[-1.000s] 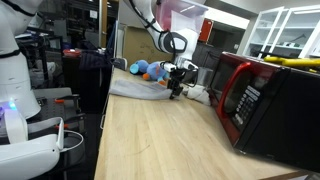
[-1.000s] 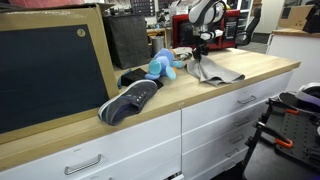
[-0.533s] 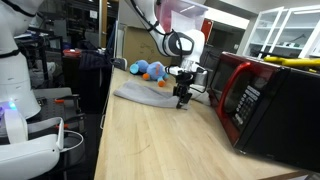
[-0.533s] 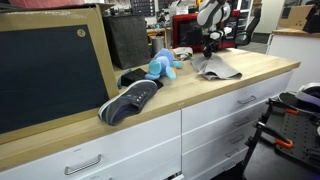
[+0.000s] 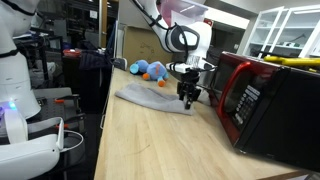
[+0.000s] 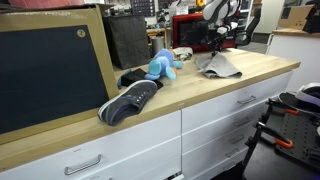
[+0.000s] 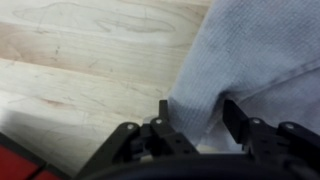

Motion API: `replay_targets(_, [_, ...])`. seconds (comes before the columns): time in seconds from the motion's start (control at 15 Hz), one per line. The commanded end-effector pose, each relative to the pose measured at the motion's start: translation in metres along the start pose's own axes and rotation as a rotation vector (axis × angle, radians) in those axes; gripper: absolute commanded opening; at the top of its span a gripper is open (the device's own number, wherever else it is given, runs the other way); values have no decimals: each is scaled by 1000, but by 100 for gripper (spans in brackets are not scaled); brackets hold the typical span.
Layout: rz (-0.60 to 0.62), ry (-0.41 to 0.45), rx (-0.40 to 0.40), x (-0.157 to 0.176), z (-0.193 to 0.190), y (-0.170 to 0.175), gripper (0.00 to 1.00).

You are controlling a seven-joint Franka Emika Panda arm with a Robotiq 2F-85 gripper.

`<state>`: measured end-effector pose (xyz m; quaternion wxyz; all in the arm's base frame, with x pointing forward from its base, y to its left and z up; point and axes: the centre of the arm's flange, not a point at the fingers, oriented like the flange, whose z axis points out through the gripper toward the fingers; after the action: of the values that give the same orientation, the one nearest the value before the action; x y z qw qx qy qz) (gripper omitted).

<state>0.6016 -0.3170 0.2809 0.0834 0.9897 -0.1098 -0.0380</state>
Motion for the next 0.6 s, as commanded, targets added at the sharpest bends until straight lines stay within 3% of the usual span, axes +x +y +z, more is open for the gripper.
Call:
replay_targets(0.0, [-43,86,89,-12,-45,-18,91])
replay_targets(0.13, [-68,99,129,-15,-62,-35,100])
replay_targets(0.53, [-283,66,220,-58,-79,-109,100])
